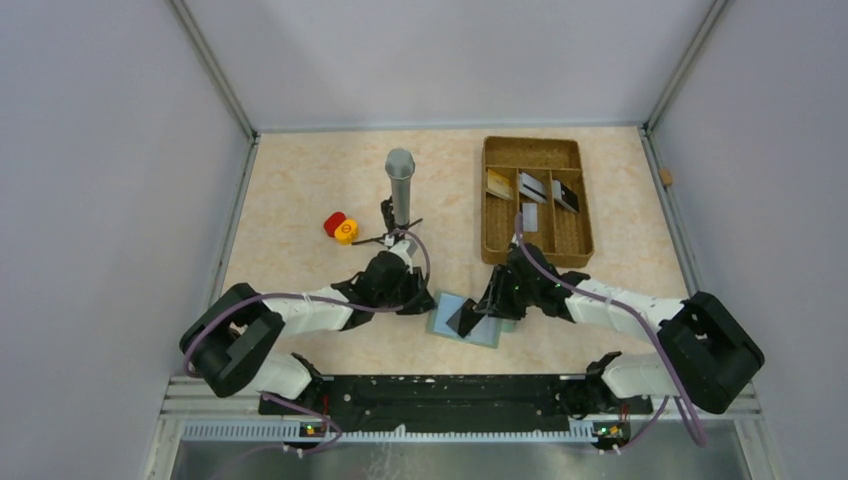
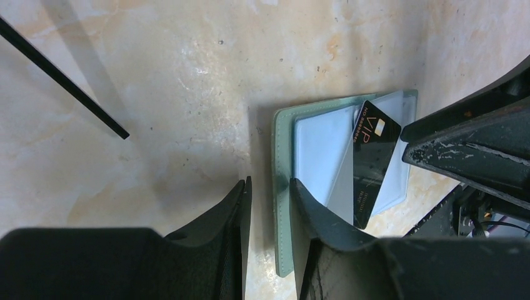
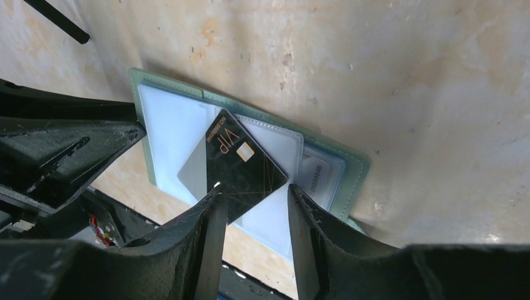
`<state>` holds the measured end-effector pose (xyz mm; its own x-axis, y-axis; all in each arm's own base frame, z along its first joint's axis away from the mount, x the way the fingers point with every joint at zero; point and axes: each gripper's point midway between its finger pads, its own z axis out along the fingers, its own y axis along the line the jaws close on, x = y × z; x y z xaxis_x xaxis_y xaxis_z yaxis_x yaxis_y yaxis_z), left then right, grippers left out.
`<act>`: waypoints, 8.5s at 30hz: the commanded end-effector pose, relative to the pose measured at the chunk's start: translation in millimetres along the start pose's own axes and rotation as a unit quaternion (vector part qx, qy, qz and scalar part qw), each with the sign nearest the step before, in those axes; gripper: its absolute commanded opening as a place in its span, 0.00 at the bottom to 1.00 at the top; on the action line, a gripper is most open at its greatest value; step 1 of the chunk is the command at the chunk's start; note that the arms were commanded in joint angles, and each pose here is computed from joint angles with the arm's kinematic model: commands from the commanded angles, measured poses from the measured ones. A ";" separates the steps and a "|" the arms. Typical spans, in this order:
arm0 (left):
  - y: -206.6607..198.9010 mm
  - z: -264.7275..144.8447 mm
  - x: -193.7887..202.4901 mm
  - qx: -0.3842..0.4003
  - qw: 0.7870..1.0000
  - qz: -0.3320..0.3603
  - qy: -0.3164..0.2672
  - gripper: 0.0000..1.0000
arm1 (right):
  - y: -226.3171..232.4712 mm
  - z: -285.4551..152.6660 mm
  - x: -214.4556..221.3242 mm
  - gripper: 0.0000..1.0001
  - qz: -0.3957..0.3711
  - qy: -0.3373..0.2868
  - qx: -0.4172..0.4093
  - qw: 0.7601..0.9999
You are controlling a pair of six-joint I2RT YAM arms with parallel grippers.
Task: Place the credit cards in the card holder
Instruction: Insert the credit card into the card holder.
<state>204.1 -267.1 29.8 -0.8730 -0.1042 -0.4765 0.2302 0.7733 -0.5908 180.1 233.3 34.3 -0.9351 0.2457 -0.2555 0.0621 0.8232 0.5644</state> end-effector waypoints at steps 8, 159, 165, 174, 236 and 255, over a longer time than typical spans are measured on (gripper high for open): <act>-15.6 11.2 -15.9 0.026 0.999 0.021 -0.017 0.31 | 12.7 12.8 -21.7 0.39 -0.047 -0.029 0.002 0.998; -19.1 0.6 -8.2 0.072 0.996 -0.013 -0.046 0.00 | -0.6 22.9 44.6 0.00 0.085 0.005 -0.075 0.993; -18.2 2.1 -5.0 0.071 0.997 -0.011 -0.037 0.00 | 4.3 26.3 45.5 0.00 0.078 0.009 -0.091 0.993; -16.0 2.2 -1.7 0.068 0.997 -0.025 -0.032 0.00 | 0.0 31.4 34.3 0.00 0.070 -0.020 -0.077 0.994; 5.5 -15.3 -5.2 0.028 0.982 -0.146 -0.118 0.00 | 66.3 40.0 42.5 0.29 -0.030 -0.003 -0.061 0.998; 17.1 -33.2 -6.7 -0.021 0.983 -0.129 -0.127 0.40 | 56.5 -39.9 -58.7 0.53 -0.104 -0.137 -0.014 0.985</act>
<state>197.0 -242.2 39.4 -0.7800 -0.4619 -0.4222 -0.0089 0.6827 -0.7306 186.0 287.6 66.0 -0.8829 0.2042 -0.4227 -0.0974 0.8012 0.5904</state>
